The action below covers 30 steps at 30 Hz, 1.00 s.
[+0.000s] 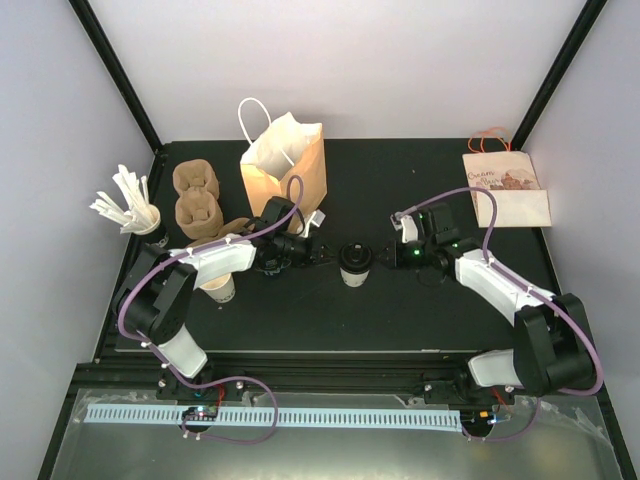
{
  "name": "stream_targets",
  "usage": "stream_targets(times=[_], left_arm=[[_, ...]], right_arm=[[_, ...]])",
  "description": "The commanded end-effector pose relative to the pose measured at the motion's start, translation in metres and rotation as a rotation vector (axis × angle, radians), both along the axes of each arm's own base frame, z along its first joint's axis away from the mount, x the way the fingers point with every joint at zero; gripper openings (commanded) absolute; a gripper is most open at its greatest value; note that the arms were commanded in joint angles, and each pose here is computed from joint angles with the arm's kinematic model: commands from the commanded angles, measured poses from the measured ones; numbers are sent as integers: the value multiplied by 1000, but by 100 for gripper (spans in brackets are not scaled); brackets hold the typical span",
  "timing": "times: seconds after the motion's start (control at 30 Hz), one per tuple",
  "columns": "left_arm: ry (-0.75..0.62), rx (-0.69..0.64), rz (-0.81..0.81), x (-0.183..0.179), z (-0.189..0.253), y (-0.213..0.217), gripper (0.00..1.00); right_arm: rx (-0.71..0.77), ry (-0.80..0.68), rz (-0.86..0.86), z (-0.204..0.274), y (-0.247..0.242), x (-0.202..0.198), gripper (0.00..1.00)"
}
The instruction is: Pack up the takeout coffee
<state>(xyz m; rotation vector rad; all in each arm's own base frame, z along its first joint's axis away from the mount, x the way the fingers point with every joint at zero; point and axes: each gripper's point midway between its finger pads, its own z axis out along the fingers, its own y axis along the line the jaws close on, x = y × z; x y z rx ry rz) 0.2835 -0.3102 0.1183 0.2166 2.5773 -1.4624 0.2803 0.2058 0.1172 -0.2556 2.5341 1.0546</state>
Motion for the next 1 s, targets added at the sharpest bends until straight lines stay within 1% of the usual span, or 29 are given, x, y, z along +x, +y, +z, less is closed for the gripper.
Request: stream_targets(times=[0.0,0.23,0.3,0.43,0.63,0.83,0.9,0.97], left_arm=[[-13,30,-11,3,-10,-4,10],[3,62,-9,1,-25,-3,10],[7,65,-13,0,-28,-4,9],[-10,72,-9,1,-21,-4,9],[-68,104,2,13,1,-2,12],[-81,103,2,31,8,-9,13],[-79,106,1,36,7,-11,15],[-82,107,5,41,8,-11,21]], right_arm=[[-59,102,-14,-41,-9,-18,7],[-79,182,-30,-76,-16,-38,7],[-78,184,-29,-77,-17,-40,8],[-61,143,-21,-58,-14,-35,11],[-25,40,-29,-7,-8,-15,13],[57,23,12,25,5,-15,15],[62,21,15,28,5,-16,16],[52,11,7,30,3,-16,17]])
